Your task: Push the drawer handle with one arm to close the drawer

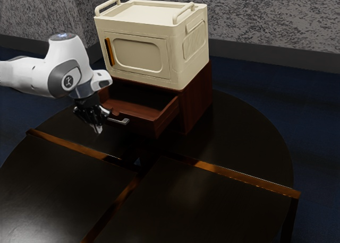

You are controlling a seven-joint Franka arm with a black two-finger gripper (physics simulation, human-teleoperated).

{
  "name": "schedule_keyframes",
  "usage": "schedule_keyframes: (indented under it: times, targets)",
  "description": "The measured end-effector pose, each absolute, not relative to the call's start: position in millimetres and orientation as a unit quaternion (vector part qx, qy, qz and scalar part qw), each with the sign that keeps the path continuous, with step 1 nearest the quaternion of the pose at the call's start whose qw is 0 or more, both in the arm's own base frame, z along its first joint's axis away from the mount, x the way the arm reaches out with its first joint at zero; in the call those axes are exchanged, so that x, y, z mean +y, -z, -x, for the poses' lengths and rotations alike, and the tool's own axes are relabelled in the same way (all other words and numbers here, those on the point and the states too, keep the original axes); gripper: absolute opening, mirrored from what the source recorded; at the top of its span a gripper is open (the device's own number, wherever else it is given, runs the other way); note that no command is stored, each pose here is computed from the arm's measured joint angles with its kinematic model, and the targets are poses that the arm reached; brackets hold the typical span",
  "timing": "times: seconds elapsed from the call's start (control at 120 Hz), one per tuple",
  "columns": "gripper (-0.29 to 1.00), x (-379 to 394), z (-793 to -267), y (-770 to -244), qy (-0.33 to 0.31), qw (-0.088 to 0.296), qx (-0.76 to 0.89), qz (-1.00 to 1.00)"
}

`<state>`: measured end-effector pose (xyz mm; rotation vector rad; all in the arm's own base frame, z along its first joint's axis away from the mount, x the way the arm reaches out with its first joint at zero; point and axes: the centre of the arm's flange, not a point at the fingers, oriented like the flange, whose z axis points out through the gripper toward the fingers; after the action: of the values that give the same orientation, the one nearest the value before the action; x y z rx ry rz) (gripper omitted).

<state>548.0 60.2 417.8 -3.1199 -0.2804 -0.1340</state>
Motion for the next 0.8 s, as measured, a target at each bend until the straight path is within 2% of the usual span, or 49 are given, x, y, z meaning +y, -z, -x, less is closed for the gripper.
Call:
schedule_keyframes:
  times: [0.8]
  targets:
    - [-0.08, 61, -602, -392, 0.064, 0.019, -0.058, 0.996]
